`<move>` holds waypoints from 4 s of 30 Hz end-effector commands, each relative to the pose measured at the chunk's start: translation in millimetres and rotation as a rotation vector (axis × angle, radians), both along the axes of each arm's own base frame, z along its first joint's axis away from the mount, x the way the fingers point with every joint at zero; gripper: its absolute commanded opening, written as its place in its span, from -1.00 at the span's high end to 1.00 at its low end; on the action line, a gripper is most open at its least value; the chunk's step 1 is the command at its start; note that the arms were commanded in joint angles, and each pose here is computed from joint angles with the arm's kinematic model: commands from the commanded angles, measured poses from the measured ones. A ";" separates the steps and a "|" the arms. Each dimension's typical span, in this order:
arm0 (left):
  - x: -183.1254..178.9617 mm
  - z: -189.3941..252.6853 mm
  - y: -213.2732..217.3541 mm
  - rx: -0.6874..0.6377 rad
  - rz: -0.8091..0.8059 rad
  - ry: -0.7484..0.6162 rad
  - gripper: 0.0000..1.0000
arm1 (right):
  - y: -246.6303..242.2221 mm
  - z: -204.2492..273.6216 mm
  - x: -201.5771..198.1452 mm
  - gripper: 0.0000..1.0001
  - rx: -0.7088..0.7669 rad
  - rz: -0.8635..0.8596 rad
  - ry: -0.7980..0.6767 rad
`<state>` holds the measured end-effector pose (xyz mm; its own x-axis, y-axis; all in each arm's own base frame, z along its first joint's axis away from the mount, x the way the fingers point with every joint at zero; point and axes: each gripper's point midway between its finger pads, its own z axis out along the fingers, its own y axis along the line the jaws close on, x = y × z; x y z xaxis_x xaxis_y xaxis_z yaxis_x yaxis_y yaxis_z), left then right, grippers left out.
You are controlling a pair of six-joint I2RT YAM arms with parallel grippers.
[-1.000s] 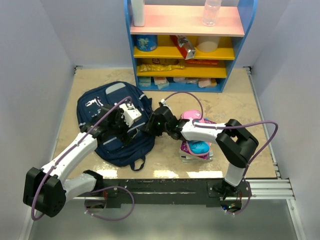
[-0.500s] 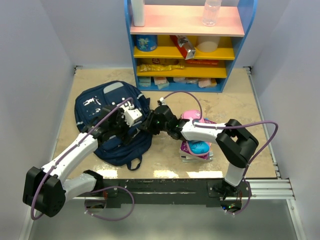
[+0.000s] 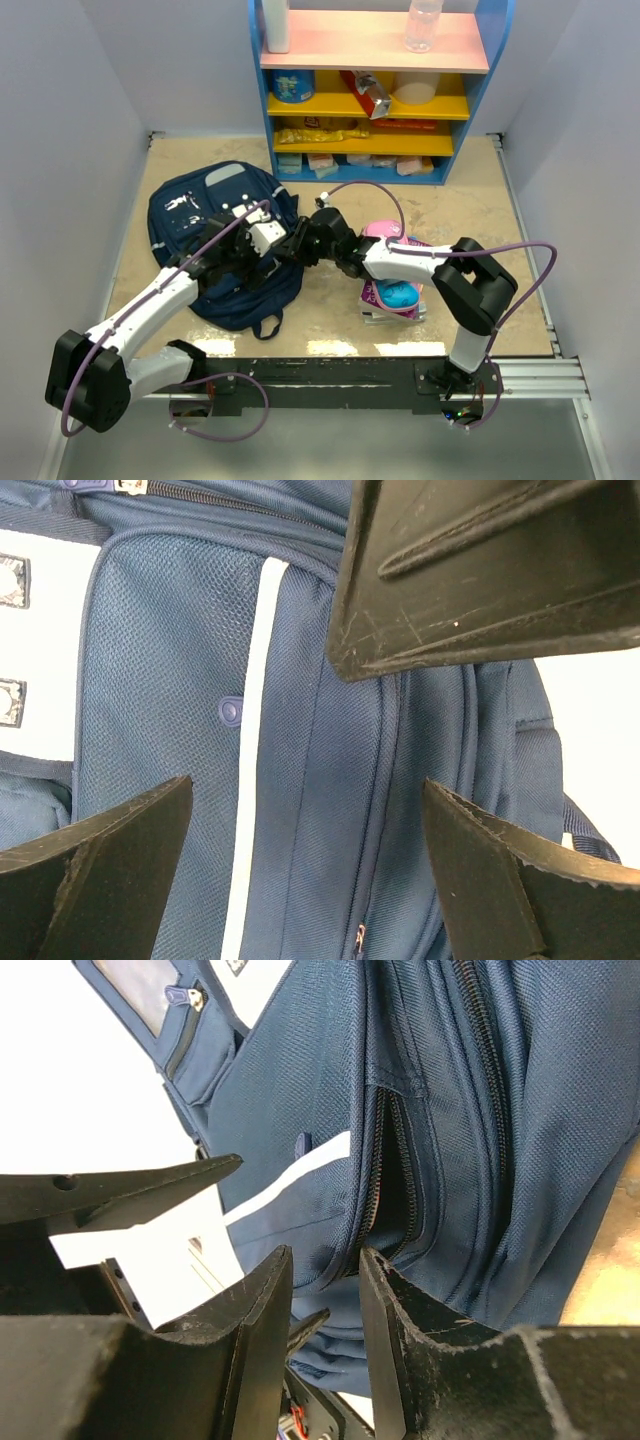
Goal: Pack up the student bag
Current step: Unzip the student bag at the center of the board, then pick up the personal item from the center of the board.
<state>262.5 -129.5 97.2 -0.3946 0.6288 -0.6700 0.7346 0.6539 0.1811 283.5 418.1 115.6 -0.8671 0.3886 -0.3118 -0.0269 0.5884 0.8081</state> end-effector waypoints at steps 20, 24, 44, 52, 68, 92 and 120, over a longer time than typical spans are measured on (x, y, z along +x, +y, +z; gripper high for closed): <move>30.4 9.1 20.3 0.093 0.126 -0.112 0.70 | 7.2 54.7 14.2 0.31 0.124 -0.014 -0.103; 37.7 24.4 21.4 0.091 0.146 -0.155 1.00 | 1.2 29.0 14.7 0.36 0.036 -0.021 -0.106; 41.1 88.4 -16.5 -0.032 0.096 -0.133 1.00 | 22.8 -30.9 -17.7 0.57 -0.125 0.102 -0.112; 41.9 112.2 -17.6 -0.044 0.101 -0.145 1.00 | -16.1 -71.9 -16.4 0.66 -0.345 0.048 -0.110; 31.2 76.2 -7.8 -0.012 0.113 -0.090 1.00 | -32.0 7.9 -3.8 0.22 -0.432 0.054 -0.314; 36.8 91.2 -23.7 -0.076 0.085 -0.092 1.00 | -269.5 108.9 -69.0 -0.97 -0.657 -0.353 -0.207; 29.8 93.4 -32.4 -0.106 0.058 -0.077 1.00 | -285.3 87.3 -71.6 -0.68 -0.384 -0.507 -0.113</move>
